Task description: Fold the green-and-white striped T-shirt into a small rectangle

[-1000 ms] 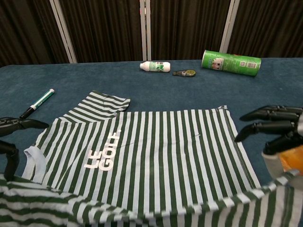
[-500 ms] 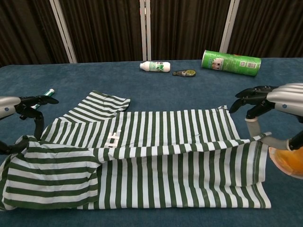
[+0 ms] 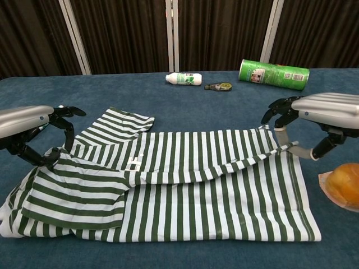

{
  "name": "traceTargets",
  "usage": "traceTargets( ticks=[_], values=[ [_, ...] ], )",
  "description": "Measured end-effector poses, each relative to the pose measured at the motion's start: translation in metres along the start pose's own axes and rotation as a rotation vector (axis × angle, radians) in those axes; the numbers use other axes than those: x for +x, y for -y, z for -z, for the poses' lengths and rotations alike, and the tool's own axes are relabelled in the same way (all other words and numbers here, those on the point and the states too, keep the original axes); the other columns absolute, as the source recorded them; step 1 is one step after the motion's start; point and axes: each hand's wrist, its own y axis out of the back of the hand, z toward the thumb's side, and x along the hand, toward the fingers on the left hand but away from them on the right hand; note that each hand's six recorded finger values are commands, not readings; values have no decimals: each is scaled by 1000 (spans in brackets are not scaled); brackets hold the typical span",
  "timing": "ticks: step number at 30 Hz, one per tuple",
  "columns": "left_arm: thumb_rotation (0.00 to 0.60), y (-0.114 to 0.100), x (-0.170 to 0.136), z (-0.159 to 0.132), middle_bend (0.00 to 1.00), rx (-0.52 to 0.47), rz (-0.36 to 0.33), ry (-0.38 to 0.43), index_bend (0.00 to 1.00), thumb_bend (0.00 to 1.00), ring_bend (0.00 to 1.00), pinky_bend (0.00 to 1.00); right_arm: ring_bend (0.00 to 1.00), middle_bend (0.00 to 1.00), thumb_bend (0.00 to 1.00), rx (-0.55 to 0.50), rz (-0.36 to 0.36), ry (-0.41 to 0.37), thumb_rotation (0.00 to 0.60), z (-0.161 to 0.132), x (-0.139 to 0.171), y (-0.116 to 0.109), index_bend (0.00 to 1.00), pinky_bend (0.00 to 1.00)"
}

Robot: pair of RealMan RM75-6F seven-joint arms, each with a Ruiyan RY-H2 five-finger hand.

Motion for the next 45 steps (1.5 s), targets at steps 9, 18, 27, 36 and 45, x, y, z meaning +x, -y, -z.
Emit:
traceTargets(
  ticks=[9, 18, 27, 36, 45],
  values=[
    [600, -14, 25, 6, 0, -7, -13, -36, 868, 596, 0, 0, 0, 158, 384, -4, -5, 63, 600, 14, -32, -3, 806, 0],
    [600, -21, 33, 19, 0, -9, 25, -66, 866, 596, 0, 0, 0, 158, 384, -18, -11, 107, 600, 25, -52, -5, 806, 0],
    [600, -35, 49, 33, 0, 7, 18, -98, 863, 596, 0, 0, 0, 158, 384, -52, -31, 162, 600, 35, -70, -3, 804, 0],
    [600, -43, 59, 38, 0, 17, -3, -115, 863, 596, 0, 0, 0, 158, 384, -51, -48, 187, 600, 37, -89, 1, 804, 0],
    [600, -39, 67, 42, 0, 21, 11, -135, 864, 596, 0, 0, 0, 158, 384, -44, -59, 200, 600, 37, -103, 5, 803, 0]
  ],
)
